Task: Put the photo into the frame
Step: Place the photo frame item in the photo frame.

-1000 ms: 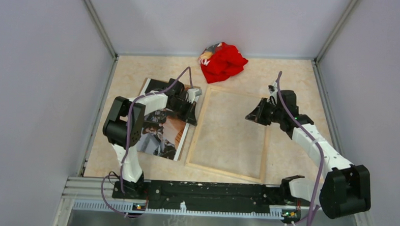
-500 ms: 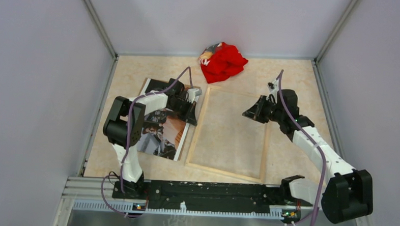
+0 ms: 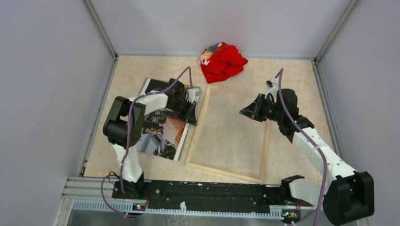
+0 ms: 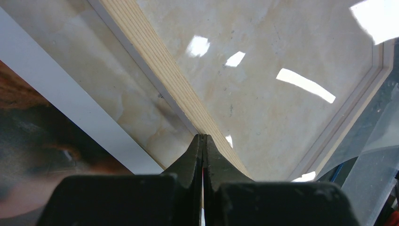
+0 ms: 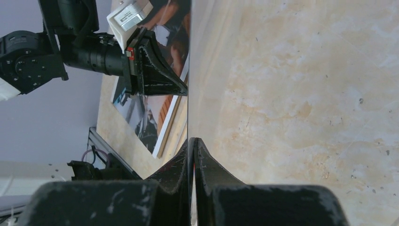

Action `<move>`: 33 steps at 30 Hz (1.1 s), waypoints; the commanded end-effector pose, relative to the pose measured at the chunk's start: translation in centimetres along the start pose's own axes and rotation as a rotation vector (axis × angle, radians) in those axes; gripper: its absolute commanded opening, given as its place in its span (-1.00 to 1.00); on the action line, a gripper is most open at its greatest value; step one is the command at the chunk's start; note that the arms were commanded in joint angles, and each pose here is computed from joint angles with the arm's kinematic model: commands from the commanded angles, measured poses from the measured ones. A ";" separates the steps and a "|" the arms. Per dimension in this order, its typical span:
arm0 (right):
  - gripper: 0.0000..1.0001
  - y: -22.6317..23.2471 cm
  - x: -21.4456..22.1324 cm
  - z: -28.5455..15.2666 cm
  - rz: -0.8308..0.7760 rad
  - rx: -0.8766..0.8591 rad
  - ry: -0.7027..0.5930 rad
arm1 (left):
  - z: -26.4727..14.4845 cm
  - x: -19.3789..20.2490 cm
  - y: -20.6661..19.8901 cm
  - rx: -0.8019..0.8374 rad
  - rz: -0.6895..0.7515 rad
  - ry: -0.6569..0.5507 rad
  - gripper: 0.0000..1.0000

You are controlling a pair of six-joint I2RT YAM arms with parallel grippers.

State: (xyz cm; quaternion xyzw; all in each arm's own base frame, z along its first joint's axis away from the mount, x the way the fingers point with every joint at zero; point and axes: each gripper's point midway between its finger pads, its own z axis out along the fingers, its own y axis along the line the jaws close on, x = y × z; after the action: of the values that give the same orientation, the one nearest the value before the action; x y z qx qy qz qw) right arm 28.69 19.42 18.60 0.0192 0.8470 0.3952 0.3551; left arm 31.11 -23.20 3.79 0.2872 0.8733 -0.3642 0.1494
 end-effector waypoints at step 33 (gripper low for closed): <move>-1.00 3.3 -2.4 -0.3 0.038 -0.145 -0.141 | 1.5 3.5 0.9 -0.029 -0.045 0.117 -1.00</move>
State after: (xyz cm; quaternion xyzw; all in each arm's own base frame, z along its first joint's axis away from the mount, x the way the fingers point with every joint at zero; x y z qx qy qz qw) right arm 28.76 20.42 20.70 0.0431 0.8091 0.4486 0.3771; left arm 31.10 -23.20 3.80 0.2870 0.8734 -0.3642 0.1490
